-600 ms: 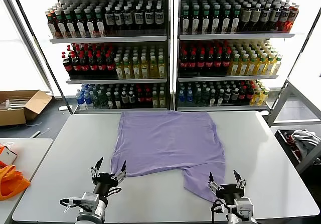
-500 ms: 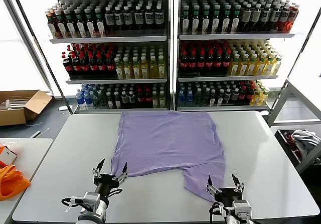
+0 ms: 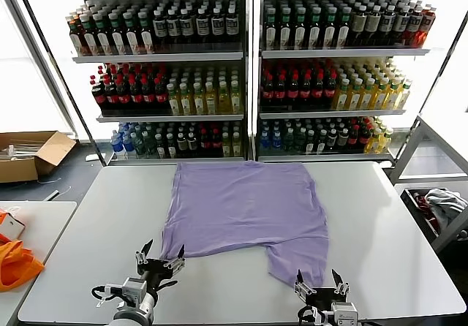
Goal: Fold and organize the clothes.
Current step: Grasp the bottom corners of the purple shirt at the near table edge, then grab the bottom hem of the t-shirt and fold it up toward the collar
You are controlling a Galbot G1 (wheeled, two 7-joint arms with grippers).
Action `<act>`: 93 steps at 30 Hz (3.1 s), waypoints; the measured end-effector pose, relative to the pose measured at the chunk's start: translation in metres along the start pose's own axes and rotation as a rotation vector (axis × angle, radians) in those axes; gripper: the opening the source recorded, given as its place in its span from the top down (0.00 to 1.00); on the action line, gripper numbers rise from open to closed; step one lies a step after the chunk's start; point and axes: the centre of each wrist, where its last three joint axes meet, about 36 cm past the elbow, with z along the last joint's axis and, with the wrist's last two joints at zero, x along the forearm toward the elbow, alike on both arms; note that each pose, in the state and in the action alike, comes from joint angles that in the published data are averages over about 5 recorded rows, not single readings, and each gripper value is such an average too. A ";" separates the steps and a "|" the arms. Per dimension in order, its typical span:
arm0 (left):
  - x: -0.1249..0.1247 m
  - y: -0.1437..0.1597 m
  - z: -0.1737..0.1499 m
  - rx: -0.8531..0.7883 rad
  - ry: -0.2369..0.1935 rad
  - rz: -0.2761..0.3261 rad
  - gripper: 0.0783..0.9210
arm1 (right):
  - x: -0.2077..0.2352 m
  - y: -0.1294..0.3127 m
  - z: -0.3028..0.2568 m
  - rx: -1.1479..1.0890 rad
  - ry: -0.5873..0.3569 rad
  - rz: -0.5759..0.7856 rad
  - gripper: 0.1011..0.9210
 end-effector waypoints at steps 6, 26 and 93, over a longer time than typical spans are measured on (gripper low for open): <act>-0.004 0.002 0.002 0.015 0.016 0.002 0.12 | 0.000 0.005 0.004 -0.006 0.011 -0.004 0.12; -0.008 0.004 0.013 0.045 0.068 0.020 0.30 | -0.008 0.005 0.014 -0.005 0.027 0.005 0.16; -0.090 0.000 -0.030 0.128 -0.235 0.043 0.99 | -0.121 -0.023 -0.064 0.038 -0.430 0.011 0.98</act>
